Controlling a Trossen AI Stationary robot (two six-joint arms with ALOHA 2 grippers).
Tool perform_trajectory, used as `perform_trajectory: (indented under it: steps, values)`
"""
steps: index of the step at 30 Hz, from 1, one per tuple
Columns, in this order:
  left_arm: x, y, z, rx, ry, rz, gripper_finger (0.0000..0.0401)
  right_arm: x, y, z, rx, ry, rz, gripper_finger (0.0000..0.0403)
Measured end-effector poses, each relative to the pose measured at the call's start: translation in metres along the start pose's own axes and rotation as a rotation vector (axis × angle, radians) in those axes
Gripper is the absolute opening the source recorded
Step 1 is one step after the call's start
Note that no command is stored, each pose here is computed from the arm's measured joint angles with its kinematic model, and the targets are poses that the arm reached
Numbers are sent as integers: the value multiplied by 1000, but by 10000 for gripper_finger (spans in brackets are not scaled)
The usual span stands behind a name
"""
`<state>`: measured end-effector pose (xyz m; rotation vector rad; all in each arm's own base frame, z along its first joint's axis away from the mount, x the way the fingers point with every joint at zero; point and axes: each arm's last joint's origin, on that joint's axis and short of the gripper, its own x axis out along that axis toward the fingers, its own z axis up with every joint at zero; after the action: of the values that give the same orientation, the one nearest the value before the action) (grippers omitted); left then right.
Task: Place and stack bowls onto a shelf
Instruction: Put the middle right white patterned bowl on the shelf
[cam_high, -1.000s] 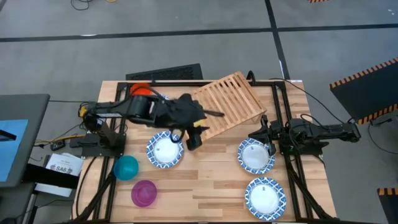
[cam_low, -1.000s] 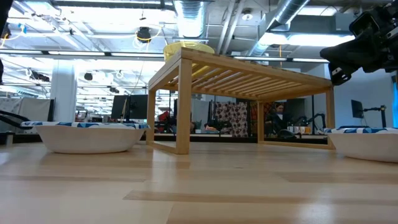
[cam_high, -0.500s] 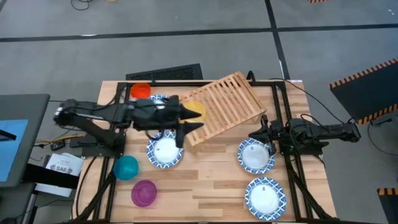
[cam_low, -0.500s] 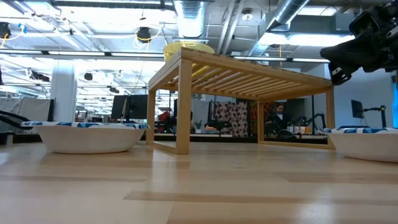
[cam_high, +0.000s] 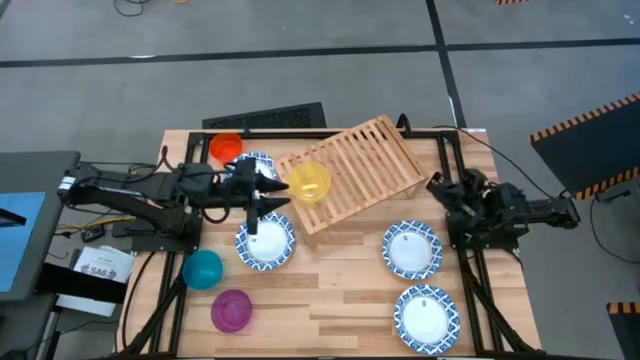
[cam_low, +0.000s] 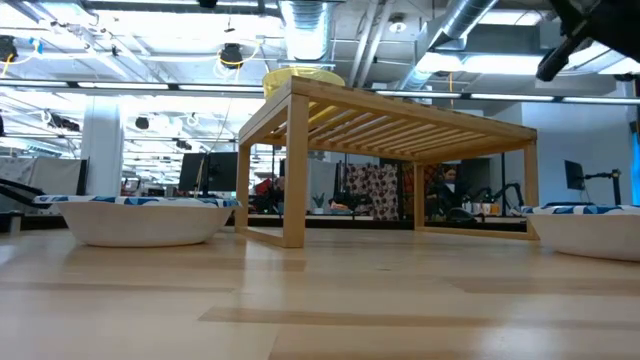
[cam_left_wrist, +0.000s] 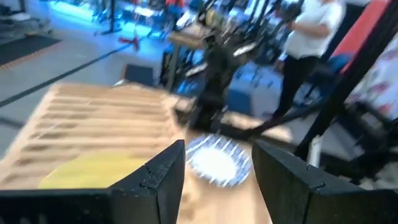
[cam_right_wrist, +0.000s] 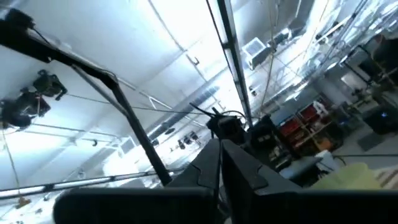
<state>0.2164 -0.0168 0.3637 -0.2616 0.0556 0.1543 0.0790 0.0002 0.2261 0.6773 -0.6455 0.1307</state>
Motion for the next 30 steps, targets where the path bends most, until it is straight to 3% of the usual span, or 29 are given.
perform_trajectory:
  steps: [4, 10, 13, 16, 20, 24, 30]
  values:
    - [-8, 5, -6, -18, 74, 59, 171, 7, 6, 7, -45, -3, -16, 44]
    - [-14, 5, -5, -1, 82, 34, 171, 29, 12, 14, -28, -2, -122, 44]
    - [-14, 5, -4, 27, 81, 31, 171, 51, 20, 19, -54, 71, -133, 44]
    - [-14, 6, -4, 19, 78, 47, 171, 75, 33, 26, -103, 265, -137, 42]
    - [-14, 7, -4, 18, 62, 105, 171, 94, 47, 33, -53, 610, -267, 30]
    - [-14, 9, -4, -18, 47, 147, 171, 94, 53, 31, 169, 931, -489, 23]
    - [-14, 9, -4, -44, 48, 164, 171, 72, 51, 5, 479, 1259, -791, 47]
